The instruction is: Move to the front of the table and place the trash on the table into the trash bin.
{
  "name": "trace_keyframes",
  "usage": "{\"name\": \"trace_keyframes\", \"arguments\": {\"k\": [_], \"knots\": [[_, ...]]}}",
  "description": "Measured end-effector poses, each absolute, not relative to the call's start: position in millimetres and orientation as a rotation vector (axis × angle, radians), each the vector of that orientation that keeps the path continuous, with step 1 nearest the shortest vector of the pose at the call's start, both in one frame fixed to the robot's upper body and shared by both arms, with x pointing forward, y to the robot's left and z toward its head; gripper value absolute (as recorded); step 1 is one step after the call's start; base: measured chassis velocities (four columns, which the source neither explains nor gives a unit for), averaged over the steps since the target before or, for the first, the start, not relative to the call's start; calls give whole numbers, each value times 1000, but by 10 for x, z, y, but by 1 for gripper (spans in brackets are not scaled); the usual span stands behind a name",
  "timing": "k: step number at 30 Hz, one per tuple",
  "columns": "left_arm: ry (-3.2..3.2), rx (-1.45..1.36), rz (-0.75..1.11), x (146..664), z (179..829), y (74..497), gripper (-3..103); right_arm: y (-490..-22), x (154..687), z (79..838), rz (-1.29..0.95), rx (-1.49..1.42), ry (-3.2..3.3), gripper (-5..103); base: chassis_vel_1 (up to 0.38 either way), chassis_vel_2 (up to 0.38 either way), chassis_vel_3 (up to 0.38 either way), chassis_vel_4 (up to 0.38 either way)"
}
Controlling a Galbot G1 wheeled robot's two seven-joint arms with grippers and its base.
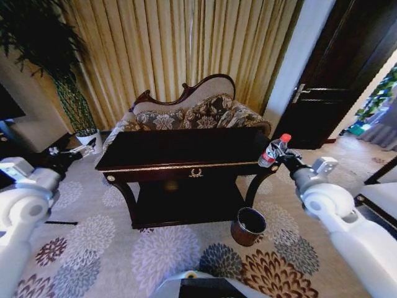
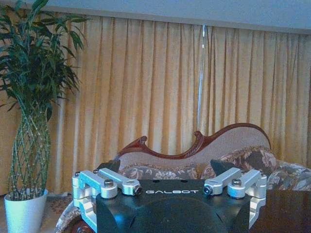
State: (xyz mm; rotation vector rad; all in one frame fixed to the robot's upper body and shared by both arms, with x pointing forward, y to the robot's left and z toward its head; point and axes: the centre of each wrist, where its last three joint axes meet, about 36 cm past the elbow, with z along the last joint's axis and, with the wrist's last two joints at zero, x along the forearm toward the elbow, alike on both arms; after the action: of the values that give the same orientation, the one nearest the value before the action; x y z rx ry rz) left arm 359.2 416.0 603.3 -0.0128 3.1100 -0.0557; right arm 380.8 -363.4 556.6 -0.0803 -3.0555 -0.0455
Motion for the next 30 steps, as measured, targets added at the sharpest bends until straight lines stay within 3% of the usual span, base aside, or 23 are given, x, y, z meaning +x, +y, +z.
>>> {"name": "trace_keyframes", "arguments": {"k": [13,30], "knots": [[3101,-63,-24,3535,5854,4116,100,-3629,3763,4896,-48,-110,-2967,28,0,0,0,0],[3094,-58,-6,3509,5912,4118,100,-3735,3972,3412,85,-181,-2829,28,0,0,0,0]]}}
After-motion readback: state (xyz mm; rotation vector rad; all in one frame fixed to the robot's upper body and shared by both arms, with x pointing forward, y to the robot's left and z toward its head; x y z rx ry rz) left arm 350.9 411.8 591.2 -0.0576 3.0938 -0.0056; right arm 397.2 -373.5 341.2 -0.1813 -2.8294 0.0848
